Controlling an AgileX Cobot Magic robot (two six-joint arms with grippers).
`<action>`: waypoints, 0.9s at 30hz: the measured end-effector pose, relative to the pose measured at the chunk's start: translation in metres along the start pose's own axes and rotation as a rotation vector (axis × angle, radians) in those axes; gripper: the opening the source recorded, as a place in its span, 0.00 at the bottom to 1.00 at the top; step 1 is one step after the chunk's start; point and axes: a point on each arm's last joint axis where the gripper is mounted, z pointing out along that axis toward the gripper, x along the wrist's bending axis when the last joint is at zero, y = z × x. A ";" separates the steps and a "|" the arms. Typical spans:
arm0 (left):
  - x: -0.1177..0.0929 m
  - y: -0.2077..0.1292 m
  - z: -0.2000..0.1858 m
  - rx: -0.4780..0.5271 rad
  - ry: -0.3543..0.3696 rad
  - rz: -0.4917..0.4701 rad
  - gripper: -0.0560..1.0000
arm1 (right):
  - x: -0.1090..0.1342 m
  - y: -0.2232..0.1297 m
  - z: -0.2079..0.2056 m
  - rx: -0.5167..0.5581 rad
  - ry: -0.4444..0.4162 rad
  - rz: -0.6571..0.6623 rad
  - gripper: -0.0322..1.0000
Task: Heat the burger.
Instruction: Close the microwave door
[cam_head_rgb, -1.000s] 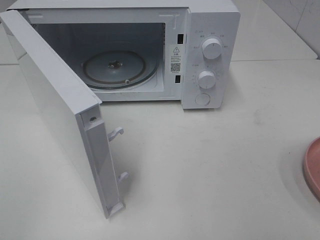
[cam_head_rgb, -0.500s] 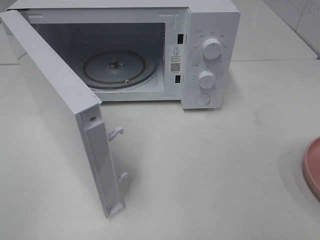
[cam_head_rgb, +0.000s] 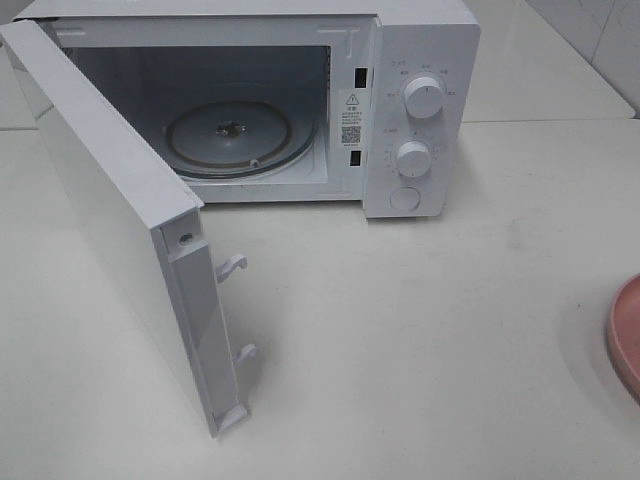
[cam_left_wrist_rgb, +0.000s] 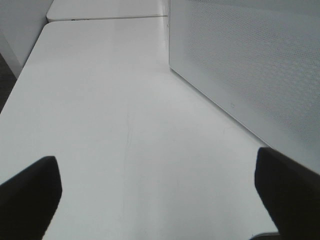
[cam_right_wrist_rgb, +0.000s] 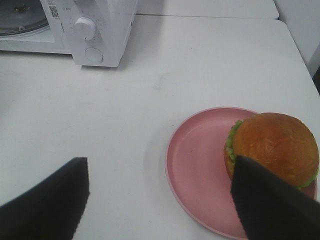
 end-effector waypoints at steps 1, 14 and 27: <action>0.000 0.001 0.001 0.005 -0.003 -0.002 0.98 | 0.000 0.000 0.000 0.000 0.000 0.000 0.78; 0.006 0.035 0.023 -0.036 0.005 -0.028 0.68 | 0.000 0.000 0.000 0.000 0.000 0.000 0.78; 0.019 0.049 0.082 -0.087 0.050 -0.028 0.05 | 0.000 0.000 0.000 0.000 0.000 0.000 0.78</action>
